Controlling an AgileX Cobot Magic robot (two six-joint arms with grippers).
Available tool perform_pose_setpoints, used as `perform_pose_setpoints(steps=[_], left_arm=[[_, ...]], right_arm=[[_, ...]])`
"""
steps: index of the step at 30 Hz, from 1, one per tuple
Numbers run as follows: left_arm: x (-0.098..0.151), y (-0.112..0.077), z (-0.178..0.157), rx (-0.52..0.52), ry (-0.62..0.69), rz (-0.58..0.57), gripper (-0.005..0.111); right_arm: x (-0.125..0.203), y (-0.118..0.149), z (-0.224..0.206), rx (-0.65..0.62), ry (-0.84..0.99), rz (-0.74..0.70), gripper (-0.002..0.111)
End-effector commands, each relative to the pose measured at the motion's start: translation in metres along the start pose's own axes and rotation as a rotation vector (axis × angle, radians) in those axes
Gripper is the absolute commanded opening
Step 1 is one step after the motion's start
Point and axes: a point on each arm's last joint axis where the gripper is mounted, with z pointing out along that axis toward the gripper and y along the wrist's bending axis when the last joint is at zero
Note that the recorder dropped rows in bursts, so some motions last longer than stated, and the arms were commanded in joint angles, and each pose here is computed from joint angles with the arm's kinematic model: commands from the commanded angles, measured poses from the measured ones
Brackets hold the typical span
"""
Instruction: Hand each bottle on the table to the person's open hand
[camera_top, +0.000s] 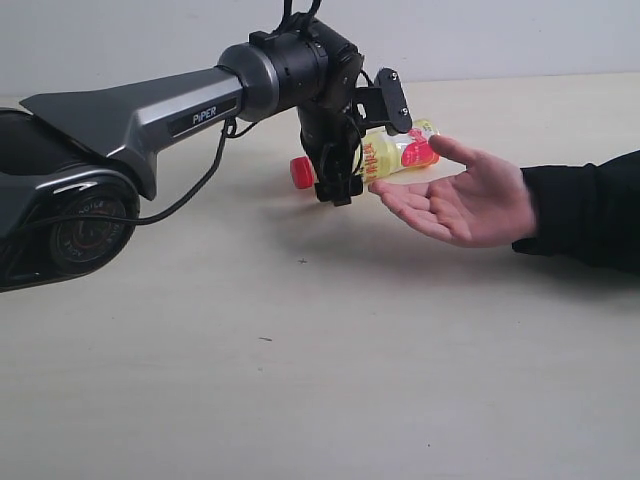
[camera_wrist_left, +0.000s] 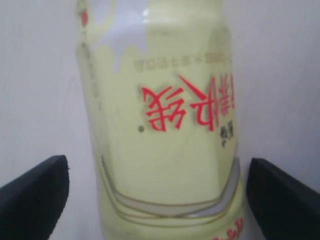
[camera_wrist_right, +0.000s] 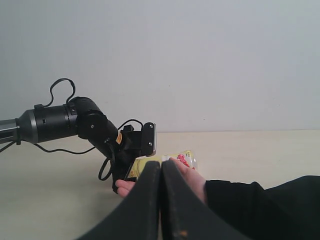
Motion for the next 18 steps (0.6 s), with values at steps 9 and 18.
perform_pose_setpoints(steps=[9,18], left_arm=[[-0.0009,0.0004,0.0002,0.000,-0.012,-0.010,0.019],[-0.0016,0.0027,-0.0019,-0.017,-0.017,-0.009,0.000]], right_arm=[[-0.0018,-0.0001,-0.0014,0.005,-0.011,-0.005,0.000],[-0.0018,-0.0001,-0.0014,0.005,-0.011,-0.005,0.000]])
